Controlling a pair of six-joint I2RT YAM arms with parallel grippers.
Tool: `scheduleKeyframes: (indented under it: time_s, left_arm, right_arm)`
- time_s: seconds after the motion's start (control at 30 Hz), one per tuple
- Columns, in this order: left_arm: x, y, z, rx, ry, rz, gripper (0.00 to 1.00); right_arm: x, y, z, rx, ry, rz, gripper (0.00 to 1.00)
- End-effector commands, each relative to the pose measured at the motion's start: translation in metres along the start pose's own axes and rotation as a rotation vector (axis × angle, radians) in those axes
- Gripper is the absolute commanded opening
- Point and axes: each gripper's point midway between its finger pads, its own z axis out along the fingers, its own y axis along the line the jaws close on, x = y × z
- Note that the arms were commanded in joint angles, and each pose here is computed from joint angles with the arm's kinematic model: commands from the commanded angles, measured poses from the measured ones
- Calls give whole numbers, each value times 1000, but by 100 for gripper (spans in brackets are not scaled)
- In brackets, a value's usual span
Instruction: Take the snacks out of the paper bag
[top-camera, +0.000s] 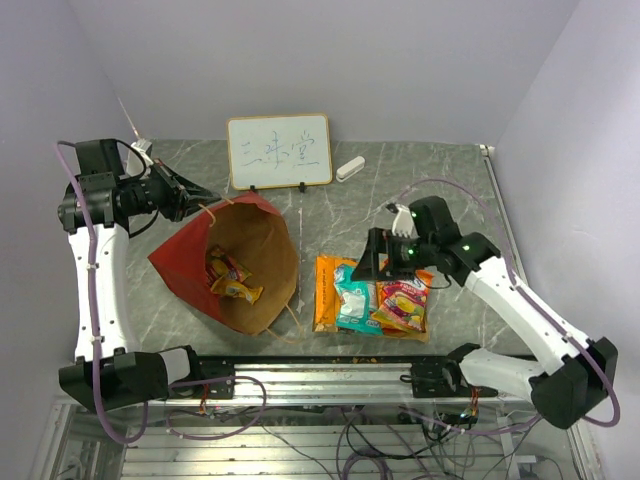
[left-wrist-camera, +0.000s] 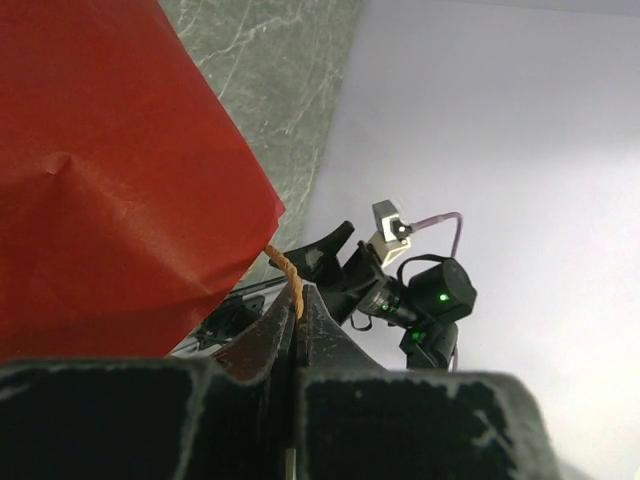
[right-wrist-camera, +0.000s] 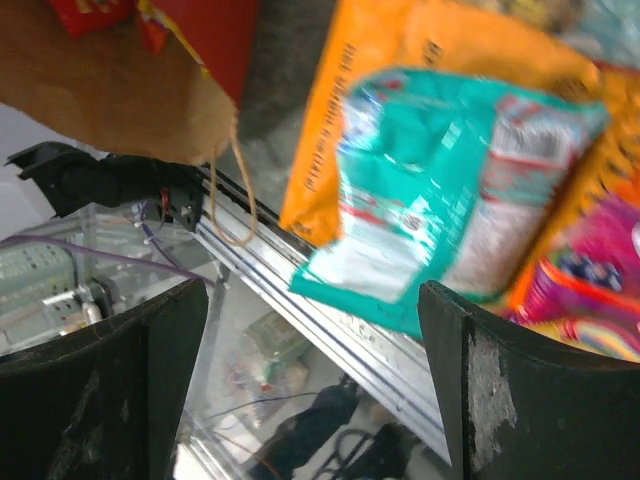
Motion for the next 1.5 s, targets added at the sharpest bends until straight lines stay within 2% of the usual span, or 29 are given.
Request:
scheduleKeyframes:
  time_s: [0.0, 0.13, 0.3, 0.43, 0.53, 0.63, 0.83, 0.93, 1.07, 1.17, 1.27, 1.33, 1.47]
  left_arm:
    - [1, -4, -8, 6, -5, 45, 7]
    - [7, 1, -8, -2, 17, 39, 7]
    - [13, -2, -10, 15, 47, 46, 7]
    - [17, -4, -13, 18, 72, 60, 7]
    - [23, -2, -12, 28, 106, 41, 7]
    - [25, -4, -11, 41, 122, 12, 7]
    - [26, 7, -8, -6, 154, -30, 7]
    - [17, 4, -4, 11, 117, -32, 7]
    - [10, 1, -2, 26, 91, -11, 7]
    - [14, 9, -3, -16, 96, -2, 7]
    - [14, 8, -3, 0, 79, -7, 7]
    - [12, 4, -4, 11, 59, -5, 7]
    - [13, 5, -5, 4, 59, 11, 7]
  right_arm:
    - [-46, 57, 18, -115, -155, -241, 86]
    - [-64, 109, 54, -127, -253, -495, 84]
    - [-60, 169, 94, -251, -350, -777, 83]
    - [-42, 190, 114, -348, -454, -975, 80]
    - [-33, 201, 127, -356, -527, -1098, 80]
    - [-12, 196, 161, -368, -474, -1201, 76]
    - [2, 192, 212, -255, -450, -1299, 76]
    - [4, 186, 234, -192, -454, -1357, 75]
    - [-7, 175, 257, -100, -493, -1395, 71]
    - [-8, 163, 274, -45, -472, -1447, 68]
    - [-15, 150, 277, 11, -489, -1422, 64]
    - [-17, 147, 278, 4, -485, -1427, 58]
    - [-5, 157, 281, -95, -454, -1481, 38]
